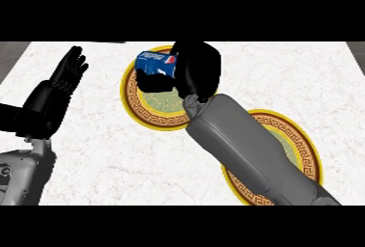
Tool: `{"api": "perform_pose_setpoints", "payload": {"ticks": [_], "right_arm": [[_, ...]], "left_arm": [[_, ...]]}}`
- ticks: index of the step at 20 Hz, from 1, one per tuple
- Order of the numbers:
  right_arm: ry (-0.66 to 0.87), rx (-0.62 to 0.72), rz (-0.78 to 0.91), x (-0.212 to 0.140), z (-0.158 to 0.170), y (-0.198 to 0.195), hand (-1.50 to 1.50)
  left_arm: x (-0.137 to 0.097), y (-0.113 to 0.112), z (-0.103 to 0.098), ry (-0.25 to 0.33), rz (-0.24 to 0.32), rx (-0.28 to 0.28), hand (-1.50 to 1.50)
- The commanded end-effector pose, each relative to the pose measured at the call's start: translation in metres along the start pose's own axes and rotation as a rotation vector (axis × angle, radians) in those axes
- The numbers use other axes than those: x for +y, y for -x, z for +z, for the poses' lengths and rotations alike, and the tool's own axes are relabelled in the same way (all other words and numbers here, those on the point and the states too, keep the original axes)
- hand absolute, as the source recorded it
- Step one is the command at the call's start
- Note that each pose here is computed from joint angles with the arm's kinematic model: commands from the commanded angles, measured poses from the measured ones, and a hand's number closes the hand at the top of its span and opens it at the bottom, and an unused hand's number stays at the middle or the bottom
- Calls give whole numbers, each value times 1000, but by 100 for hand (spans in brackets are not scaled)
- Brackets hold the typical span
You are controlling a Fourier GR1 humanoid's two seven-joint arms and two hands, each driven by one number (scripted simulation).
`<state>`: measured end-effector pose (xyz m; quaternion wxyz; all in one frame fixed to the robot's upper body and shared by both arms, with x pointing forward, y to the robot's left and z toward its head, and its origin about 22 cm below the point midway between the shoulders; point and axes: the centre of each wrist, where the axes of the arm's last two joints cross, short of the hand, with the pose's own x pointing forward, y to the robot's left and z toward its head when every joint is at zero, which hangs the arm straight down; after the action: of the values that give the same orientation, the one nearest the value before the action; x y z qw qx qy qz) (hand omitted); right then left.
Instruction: Pick the can from the plate and place it in the plate
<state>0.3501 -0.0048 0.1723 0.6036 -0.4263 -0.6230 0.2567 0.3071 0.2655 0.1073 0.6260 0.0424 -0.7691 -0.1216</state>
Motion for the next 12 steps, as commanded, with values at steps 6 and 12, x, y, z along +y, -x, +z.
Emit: {"api": "perform_pose_setpoints", "payload": {"ticks": [6, 12], "right_arm": [[-55, 137, 62, 40, -47, 16, 150], [-24, 254, -105, 49, -57, 35, -150]], "left_arm": [[2, -2, -5, 14, -13, -16, 0], [-23, -14, -17, 54, 15, -29, 0]]}}
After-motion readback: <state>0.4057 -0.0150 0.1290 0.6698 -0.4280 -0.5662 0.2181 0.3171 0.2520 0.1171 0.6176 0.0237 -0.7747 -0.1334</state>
